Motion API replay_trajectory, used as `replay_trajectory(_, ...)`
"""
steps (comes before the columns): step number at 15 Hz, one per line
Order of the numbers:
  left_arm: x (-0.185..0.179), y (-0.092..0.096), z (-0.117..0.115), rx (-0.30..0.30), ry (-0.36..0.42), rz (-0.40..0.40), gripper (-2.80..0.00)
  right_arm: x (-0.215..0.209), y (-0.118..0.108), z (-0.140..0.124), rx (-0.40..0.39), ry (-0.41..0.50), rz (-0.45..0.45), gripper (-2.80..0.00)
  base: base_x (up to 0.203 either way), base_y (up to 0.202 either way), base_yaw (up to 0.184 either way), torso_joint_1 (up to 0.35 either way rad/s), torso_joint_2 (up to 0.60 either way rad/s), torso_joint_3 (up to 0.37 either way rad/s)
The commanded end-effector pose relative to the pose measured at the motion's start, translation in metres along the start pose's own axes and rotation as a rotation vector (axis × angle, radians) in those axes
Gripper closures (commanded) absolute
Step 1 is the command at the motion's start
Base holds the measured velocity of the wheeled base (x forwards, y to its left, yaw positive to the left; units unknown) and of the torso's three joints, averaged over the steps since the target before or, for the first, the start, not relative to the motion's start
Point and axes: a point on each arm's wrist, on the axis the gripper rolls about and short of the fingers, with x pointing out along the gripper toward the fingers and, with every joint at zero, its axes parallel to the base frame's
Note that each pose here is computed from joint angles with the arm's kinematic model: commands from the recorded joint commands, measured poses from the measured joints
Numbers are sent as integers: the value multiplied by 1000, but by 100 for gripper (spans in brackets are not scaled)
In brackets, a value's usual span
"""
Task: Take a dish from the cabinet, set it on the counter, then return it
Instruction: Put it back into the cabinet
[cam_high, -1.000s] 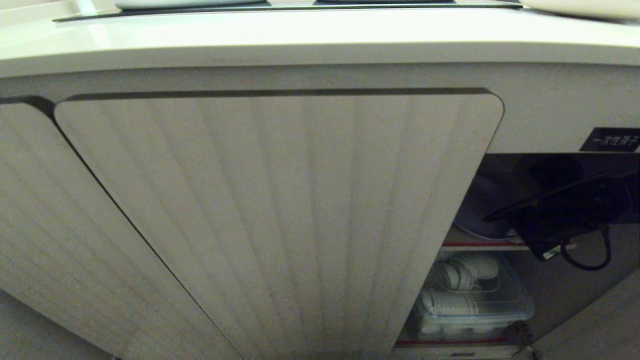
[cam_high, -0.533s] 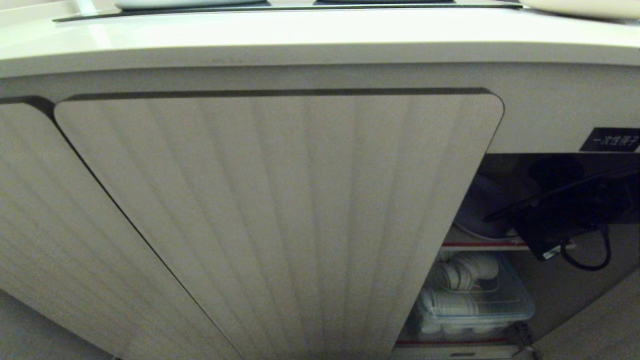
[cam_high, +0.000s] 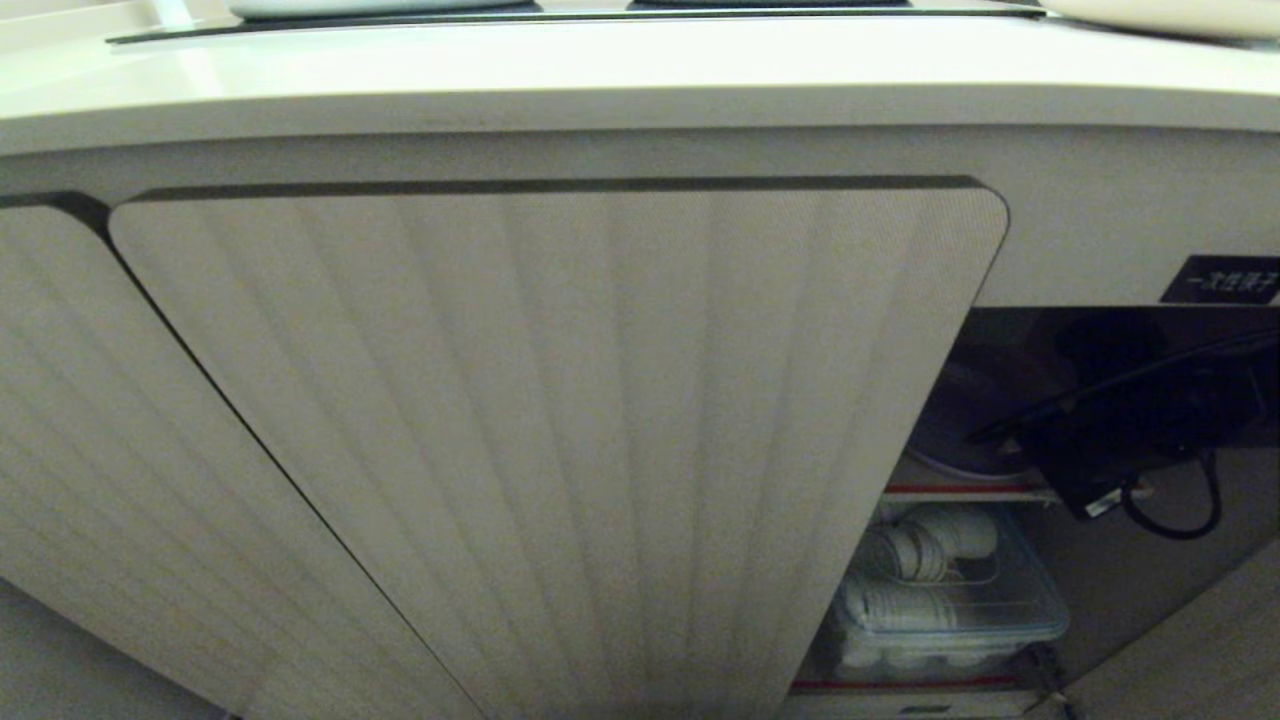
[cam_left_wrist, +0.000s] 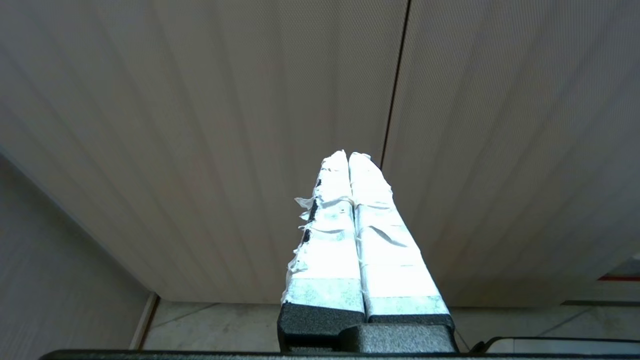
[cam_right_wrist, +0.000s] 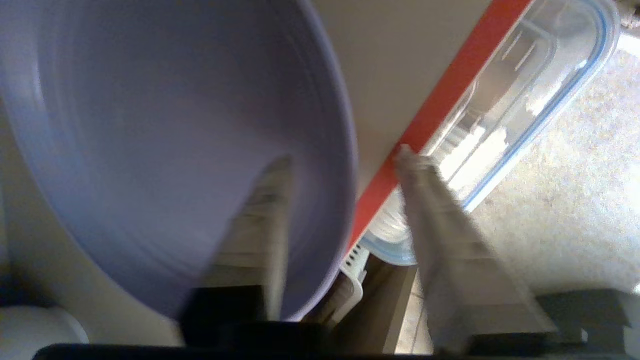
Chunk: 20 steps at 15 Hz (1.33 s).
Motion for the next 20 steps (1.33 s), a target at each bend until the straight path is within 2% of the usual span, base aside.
replay_trajectory(1, 0, 0, 0, -1, 0, 0, 0, 0, 0, 0, 7, -1, 1, -280, 0, 0, 0, 0, 0, 0)
replay_trajectory(15, 0, 0, 0, -1, 0, 0, 0, -5, 0, -2, -10, -25, -5, -280, 0, 0, 0, 0, 0, 0)
replay_trajectory(20, 0, 0, 0, -1, 0, 2, 0, -7, -3, -6, -81, -57, -4, -280, 0, 0, 0, 0, 0, 0)
